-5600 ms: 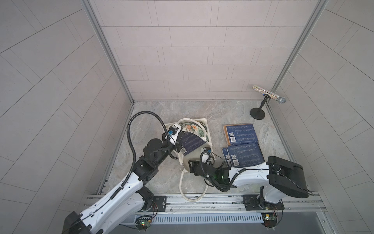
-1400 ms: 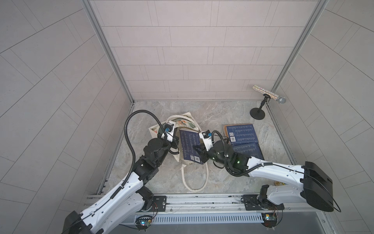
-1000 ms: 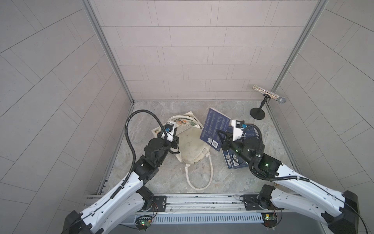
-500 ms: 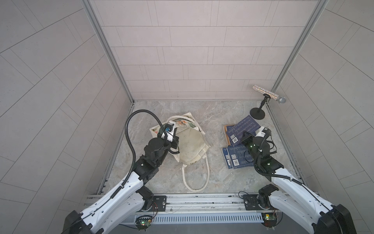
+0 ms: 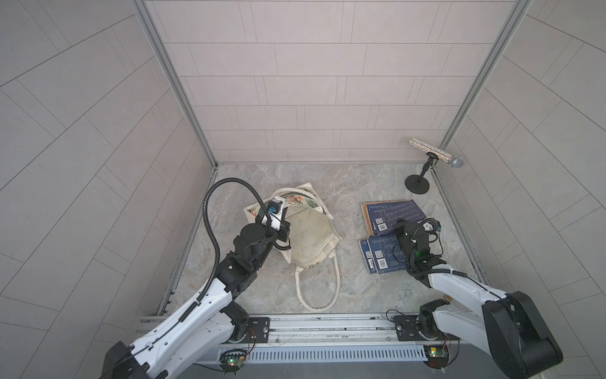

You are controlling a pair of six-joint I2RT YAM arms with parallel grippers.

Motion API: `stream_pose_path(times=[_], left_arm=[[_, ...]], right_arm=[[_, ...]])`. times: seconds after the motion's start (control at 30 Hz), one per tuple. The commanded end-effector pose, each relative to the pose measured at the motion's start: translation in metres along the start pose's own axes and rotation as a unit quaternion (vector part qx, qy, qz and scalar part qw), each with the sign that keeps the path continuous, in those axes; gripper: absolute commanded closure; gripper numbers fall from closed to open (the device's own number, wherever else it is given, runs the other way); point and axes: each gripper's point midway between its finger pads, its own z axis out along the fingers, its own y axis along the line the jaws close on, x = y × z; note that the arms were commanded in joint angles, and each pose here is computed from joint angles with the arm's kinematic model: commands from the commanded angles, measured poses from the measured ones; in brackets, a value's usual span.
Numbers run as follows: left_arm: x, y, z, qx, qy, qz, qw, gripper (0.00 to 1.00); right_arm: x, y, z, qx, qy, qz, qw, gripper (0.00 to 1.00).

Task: Take out the books from the canvas bag
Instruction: Place the book on the book.

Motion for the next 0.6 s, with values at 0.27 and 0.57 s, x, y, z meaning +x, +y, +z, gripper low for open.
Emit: stream_pose_path(times=[0.27, 0.57], left_arm=[[-0.043, 0.002, -0.006, 0.005, -0.061, -0.013, 0.998, 1.00], [-0.043, 0.001, -0.006, 0.008, -0.060, -0.011, 0.998, 1.00]], right_arm=[[-0.014, 0.007, -0.012, 0.011, -0.015, 0.042, 0.999, 0.55], [-0.008, 0.007, -0.033, 0.042, 0.035, 0.019, 0.998, 0.00]])
